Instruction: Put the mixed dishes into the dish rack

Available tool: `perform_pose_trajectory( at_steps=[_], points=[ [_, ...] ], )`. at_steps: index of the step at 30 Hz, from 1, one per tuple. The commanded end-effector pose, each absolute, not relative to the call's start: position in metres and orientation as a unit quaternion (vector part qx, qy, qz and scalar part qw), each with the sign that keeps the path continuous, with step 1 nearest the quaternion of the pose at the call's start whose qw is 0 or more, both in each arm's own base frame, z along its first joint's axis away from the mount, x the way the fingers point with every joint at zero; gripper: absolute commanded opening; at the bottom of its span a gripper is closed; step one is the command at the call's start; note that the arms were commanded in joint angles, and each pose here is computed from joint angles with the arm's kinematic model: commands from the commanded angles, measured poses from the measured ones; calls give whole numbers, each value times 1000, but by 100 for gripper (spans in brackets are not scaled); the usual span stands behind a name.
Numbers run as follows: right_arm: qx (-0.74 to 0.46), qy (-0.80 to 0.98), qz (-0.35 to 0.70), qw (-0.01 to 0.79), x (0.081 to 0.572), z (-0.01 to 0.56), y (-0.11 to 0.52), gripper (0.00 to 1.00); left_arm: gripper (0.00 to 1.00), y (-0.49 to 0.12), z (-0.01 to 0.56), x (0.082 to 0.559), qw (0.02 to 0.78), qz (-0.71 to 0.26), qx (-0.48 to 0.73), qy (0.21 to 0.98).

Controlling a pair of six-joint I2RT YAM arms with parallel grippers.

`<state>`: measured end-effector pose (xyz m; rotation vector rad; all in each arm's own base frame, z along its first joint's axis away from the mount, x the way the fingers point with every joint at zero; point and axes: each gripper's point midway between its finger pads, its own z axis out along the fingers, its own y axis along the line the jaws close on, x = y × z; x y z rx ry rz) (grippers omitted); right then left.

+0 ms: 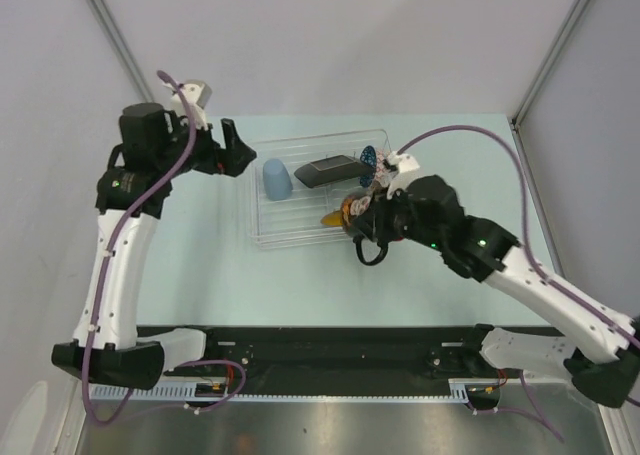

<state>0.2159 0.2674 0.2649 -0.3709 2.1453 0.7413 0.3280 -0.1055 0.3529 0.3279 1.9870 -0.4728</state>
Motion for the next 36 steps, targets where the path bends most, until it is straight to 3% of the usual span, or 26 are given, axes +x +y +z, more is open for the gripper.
perform_pose_trajectory(
  at_steps=[1,3,8,9,13,22,36],
  points=[
    [-192,604,489,599,188,465,279,0,100,-125,423,285,528,-327,138,772],
    [-200,525,519,644,175,509,272,0,100,-137,433,271,494,-410,140,754],
    [-189,429,571,674,164,556,273,0,100,-170,449,227,372,-607,134,689],
    [-183,407,580,682,162,567,272,0,100,-172,443,227,384,-617,172,665],
    [-173,396,592,681,159,570,284,0,100,-177,426,216,318,-644,172,674],
    [-153,344,645,665,167,575,312,0,99,-201,424,185,323,-654,222,647],
    [-99,323,688,643,195,558,345,0,100,-220,419,185,329,-660,223,638]
  ],
)
